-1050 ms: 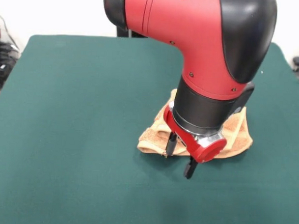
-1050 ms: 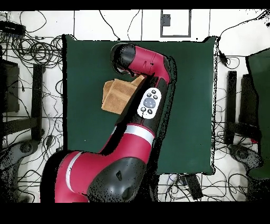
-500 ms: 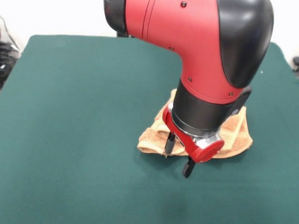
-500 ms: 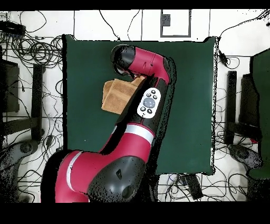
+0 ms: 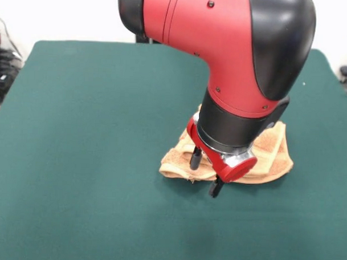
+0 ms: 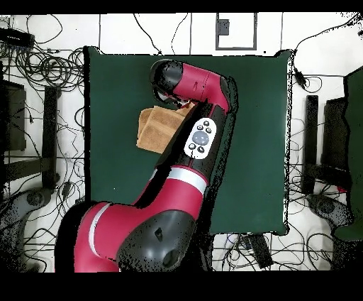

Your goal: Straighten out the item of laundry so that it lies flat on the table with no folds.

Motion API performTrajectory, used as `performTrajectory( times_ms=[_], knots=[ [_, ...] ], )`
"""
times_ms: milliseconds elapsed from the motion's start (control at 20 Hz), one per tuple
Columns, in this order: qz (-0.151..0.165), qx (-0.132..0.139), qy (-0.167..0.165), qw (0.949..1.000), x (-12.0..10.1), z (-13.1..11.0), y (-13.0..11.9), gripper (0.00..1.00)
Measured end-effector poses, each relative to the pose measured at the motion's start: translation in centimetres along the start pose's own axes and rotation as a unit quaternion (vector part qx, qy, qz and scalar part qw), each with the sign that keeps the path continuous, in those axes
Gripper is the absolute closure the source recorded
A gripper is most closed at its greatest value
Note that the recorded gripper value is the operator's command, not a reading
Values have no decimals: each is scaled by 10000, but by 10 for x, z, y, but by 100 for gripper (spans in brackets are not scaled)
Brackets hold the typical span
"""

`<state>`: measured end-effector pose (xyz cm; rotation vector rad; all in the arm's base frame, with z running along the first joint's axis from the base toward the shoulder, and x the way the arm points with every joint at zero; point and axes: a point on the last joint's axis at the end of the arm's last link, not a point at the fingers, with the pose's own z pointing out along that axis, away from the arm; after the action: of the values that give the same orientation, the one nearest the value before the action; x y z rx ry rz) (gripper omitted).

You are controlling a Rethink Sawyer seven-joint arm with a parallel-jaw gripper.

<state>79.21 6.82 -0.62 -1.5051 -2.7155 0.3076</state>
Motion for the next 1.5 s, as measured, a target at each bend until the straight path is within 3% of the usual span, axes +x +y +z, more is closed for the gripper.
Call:
performTrajectory(
  times_ms=[1500],
  knots=[
    [-36,158,58,9999,4,14,-6,0]
  ],
)
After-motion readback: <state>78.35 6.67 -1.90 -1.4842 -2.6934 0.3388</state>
